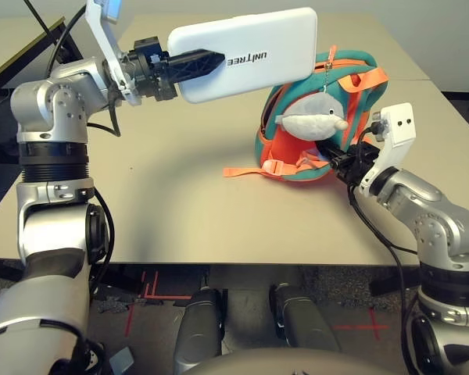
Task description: Put the pencil case into the backpack and zip it.
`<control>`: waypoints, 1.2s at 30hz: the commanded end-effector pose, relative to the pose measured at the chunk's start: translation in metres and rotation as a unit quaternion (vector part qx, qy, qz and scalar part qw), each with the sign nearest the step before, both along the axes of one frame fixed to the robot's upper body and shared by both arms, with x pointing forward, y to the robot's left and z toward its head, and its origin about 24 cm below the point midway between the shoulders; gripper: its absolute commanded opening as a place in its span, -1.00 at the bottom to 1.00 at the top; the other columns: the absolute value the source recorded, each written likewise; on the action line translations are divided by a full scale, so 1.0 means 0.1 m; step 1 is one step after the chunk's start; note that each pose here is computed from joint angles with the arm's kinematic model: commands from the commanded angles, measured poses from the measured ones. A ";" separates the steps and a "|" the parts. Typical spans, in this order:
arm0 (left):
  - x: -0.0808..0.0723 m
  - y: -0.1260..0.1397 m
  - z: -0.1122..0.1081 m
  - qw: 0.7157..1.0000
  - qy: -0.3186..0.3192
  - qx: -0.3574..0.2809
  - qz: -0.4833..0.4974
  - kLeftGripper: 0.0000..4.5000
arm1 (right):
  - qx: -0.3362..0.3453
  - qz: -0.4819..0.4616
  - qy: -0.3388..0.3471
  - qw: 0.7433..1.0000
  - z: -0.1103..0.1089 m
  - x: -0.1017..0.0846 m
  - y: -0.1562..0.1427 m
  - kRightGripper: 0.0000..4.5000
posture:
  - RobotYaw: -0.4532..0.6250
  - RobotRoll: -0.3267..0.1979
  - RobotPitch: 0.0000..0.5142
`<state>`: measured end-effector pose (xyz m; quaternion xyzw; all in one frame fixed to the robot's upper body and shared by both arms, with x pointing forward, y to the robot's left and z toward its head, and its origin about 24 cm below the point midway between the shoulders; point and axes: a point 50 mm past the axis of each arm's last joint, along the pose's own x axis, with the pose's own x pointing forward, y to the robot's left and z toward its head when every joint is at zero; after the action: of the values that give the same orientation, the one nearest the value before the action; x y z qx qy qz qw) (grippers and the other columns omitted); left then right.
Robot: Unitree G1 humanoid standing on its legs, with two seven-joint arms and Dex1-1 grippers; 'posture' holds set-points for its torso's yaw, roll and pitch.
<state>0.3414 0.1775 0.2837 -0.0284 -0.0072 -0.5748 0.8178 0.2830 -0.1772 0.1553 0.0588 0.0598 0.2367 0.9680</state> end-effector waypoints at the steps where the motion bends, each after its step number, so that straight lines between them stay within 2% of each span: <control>1: 0.04 0.02 0.04 0.999 -0.023 0.030 0.010 -0.47 | -0.005 0.002 0.013 1.000 -0.03 0.01 0.01 -0.77 | -0.54 0.25 -0.53; 8: 0.11 0.03 -0.08 0.997 -0.025 0.071 0.012 -0.47 | -0.005 0.003 0.012 1.000 -0.03 0.01 0.02 -0.77 | -0.55 0.25 -0.51; 15: 0.17 -0.14 -0.27 0.994 -0.020 0.109 -0.019 -0.47 | -0.006 0.004 0.007 1.000 0.00 0.05 0.04 -0.77 | -0.56 0.25 -0.52; 19: 0.25 -0.24 -0.41 0.987 -0.023 0.157 -0.031 -0.47 | -0.011 0.001 0.004 1.000 0.01 0.08 0.02 -0.77 | -0.56 0.25 -0.52; 25: 0.35 -0.48 -0.51 0.986 -0.017 0.157 -0.049 -0.47 | -0.012 0.004 0.002 1.000 0.00 0.09 0.04 -0.77 | -0.60 0.25 -0.53; 36: 0.55 -0.96 -0.71 0.989 -0.015 0.145 -0.019 -0.47 | -0.008 0.004 -0.002 1.000 -0.03 0.08 0.10 -0.77 | -0.64 0.25 -0.60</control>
<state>0.3943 0.0845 0.2163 0.0925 0.0572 -0.5944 0.7968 0.2909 -0.1675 0.1585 0.0538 0.0476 0.2441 0.9671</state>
